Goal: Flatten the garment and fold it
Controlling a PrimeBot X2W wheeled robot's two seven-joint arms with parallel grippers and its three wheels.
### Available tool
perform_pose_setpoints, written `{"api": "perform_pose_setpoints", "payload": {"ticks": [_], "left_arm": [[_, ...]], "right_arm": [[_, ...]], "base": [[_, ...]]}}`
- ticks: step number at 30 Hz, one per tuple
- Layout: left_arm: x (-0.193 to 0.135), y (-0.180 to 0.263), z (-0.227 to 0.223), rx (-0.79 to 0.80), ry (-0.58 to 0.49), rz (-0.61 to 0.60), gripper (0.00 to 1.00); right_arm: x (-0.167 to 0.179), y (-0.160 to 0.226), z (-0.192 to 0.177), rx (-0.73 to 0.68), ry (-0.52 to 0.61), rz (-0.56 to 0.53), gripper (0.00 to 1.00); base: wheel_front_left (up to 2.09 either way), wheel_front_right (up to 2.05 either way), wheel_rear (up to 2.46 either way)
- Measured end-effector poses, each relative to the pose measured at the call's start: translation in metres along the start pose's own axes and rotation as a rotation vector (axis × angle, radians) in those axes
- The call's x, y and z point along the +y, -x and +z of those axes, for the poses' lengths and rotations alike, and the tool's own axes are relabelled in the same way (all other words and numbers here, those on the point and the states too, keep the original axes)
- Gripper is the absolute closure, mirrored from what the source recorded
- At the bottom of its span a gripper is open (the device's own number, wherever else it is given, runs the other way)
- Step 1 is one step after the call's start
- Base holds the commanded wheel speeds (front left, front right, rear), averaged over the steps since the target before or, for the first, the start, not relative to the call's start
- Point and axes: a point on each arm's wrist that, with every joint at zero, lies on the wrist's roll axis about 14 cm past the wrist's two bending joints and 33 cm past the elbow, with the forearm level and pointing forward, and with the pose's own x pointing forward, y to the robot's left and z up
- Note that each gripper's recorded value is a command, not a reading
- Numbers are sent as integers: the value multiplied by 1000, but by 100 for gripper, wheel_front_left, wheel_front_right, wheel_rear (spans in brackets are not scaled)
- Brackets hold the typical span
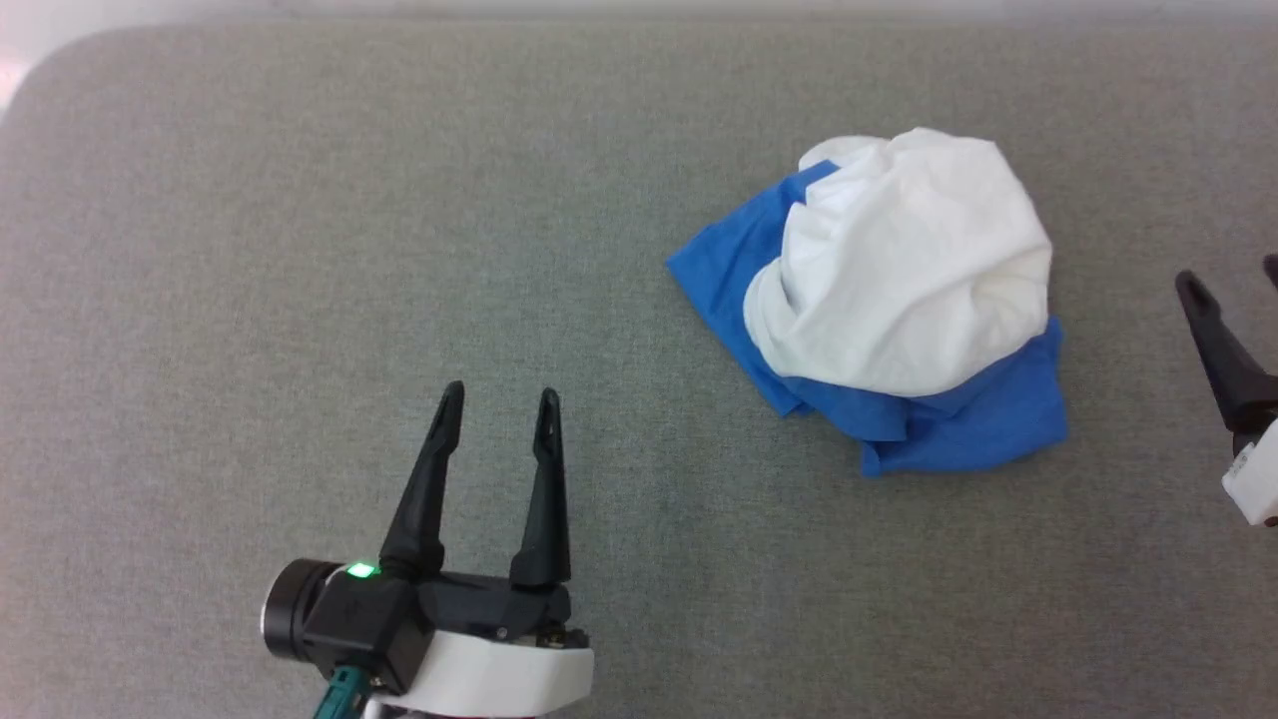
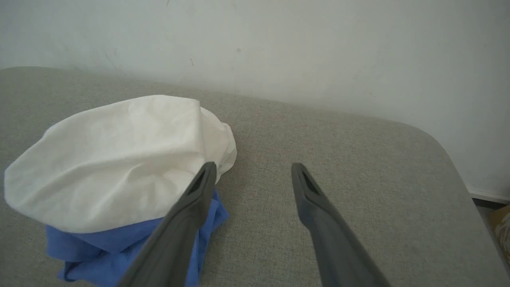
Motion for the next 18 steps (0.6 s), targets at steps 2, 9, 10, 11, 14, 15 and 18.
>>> {"api": "perform_pose_setpoints", "payload": {"ticks": [2, 9, 10, 11, 14, 15, 18], "left_arm": [[-1, -3, -6, 12, 4, 0, 0], [1, -14, -20, 33, 2, 6, 0], [2, -15, -22, 34, 0, 9, 0], [4, -16, -22, 34, -2, 14, 0], [10, -17, -28, 48, -11, 35, 0], [12, -16, -30, 55, -15, 42, 0], [17, -15, -35, 72, -20, 59, 0]], "right_arm": [[2, -9, -15, 76, 20, 38, 0], [9, -29, -70, 302, 59, 123, 0], [10, -31, -76, 320, 64, 135, 0], [12, -34, -82, 336, 61, 146, 0], [21, -42, -98, 375, 54, 182, 0], [24, -44, -105, 390, 57, 195, 0], [34, -49, -123, 437, 74, 236, 0]], "base": [[0, 0, 0], [0, 0, 0], [0, 0, 0], [0, 0, 0], [0, 0, 0], [0, 0, 0], [0, 0, 0]]}}
